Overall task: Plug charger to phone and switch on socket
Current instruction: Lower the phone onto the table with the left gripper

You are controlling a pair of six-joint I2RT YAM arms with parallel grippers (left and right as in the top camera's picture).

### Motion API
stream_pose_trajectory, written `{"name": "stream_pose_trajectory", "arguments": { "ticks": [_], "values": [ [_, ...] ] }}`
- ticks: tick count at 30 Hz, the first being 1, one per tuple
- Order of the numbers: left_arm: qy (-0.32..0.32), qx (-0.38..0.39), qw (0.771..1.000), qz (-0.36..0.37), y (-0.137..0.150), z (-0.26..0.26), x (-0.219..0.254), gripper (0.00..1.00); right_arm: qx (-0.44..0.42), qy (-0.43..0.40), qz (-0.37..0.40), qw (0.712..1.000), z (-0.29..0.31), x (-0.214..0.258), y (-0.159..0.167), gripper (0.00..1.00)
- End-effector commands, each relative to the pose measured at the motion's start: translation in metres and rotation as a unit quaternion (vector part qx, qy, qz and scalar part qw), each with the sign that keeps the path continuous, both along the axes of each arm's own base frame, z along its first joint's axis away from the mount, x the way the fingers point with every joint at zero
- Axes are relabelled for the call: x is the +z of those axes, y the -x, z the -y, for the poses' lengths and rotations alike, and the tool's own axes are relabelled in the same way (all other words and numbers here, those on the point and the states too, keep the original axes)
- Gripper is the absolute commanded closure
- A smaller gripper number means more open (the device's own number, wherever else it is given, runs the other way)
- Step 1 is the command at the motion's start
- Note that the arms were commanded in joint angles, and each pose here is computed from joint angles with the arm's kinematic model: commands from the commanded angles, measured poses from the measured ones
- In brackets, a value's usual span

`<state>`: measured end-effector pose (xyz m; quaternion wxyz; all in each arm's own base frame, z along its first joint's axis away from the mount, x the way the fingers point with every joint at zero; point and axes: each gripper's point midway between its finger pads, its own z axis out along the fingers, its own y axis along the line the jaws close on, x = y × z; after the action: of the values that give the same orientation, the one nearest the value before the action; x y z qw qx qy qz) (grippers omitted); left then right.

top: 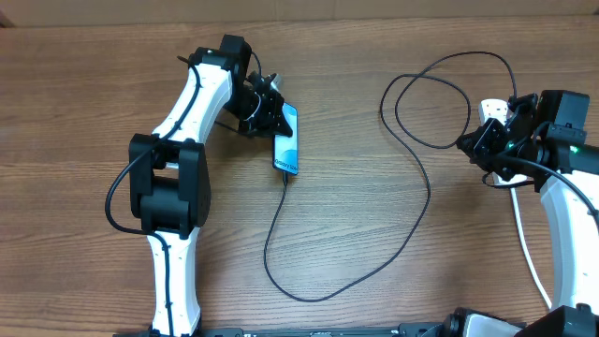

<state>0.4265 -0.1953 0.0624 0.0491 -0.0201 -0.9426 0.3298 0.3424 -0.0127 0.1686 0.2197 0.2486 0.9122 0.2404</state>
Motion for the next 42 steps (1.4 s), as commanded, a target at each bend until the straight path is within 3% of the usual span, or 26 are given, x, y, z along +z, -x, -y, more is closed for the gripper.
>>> {"name": "stream_pose_trajectory", "arguments": {
  "ticks": [1, 33, 42],
  "values": [
    [-0.020, 0.006, 1.000, 0.003, -0.002, 0.000, -0.002, 0.96, 0.000, 0.009, 0.014, 1.000, 0.003, 0.010, -0.005, 0.96],
    [-0.065, 0.041, 0.997, -0.030, -0.002, -0.010, -0.026, 0.96, 0.000, 0.009, 0.013, 1.000, 0.003, 0.009, -0.005, 0.96],
    [-0.109, 0.060, 0.991, -0.050, 0.005, -0.023, -0.044, 0.96, -0.002, 0.014, 0.012, 1.000, 0.005, 0.008, -0.005, 0.96]
  ]
}}
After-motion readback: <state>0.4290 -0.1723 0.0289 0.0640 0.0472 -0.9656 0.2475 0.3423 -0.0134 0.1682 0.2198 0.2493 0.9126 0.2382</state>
